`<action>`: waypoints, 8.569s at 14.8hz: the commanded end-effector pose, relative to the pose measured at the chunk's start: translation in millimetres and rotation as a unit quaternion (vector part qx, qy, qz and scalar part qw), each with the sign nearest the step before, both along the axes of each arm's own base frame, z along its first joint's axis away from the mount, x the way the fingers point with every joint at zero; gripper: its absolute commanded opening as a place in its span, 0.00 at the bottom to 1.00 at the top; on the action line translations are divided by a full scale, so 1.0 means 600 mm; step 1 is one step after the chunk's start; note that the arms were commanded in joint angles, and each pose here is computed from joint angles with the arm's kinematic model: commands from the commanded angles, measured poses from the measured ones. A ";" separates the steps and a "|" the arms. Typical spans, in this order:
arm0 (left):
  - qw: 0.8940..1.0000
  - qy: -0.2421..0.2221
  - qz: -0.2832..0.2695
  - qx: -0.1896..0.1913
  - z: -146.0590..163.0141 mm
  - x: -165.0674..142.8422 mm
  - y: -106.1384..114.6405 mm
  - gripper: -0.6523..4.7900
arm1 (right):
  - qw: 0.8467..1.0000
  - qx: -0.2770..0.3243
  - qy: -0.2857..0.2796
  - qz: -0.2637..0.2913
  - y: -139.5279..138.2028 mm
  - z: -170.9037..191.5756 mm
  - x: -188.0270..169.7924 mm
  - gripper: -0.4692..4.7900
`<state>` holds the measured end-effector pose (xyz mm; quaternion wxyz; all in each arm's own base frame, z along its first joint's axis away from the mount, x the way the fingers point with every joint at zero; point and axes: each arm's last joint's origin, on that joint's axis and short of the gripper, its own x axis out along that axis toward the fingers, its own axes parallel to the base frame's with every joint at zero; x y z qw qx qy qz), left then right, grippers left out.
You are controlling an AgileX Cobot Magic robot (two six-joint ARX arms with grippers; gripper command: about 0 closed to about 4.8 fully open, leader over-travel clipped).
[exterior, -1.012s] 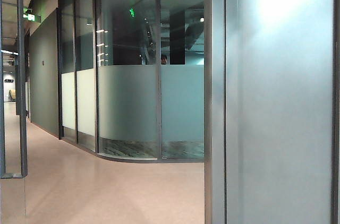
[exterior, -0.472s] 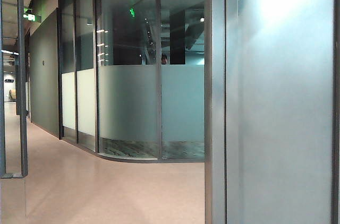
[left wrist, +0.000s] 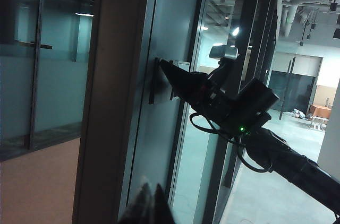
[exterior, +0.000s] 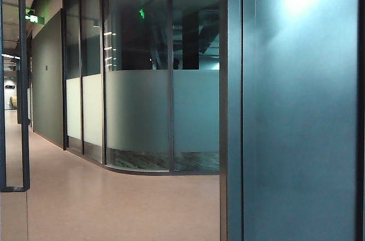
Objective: Raise the arm to find the leftmost switch on the wall and turn off the lights.
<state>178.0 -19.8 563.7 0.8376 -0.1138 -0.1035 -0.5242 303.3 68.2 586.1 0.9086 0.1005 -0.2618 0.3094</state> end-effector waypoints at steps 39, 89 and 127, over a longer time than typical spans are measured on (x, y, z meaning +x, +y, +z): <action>0.853 0.089 0.513 0.031 -0.379 -0.162 0.035 0.11 | 0.956 -0.079 0.179 -0.217 -0.086 -0.389 -0.362 0.09; 0.827 0.124 0.543 0.076 -0.662 -0.134 0.039 0.11 | 0.957 -0.078 0.179 -0.214 -0.086 -0.389 -0.363 0.09; 0.841 0.117 0.523 0.076 -0.660 -0.134 0.037 0.11 | 0.900 -0.107 0.279 -0.318 -0.114 -0.562 -0.341 0.09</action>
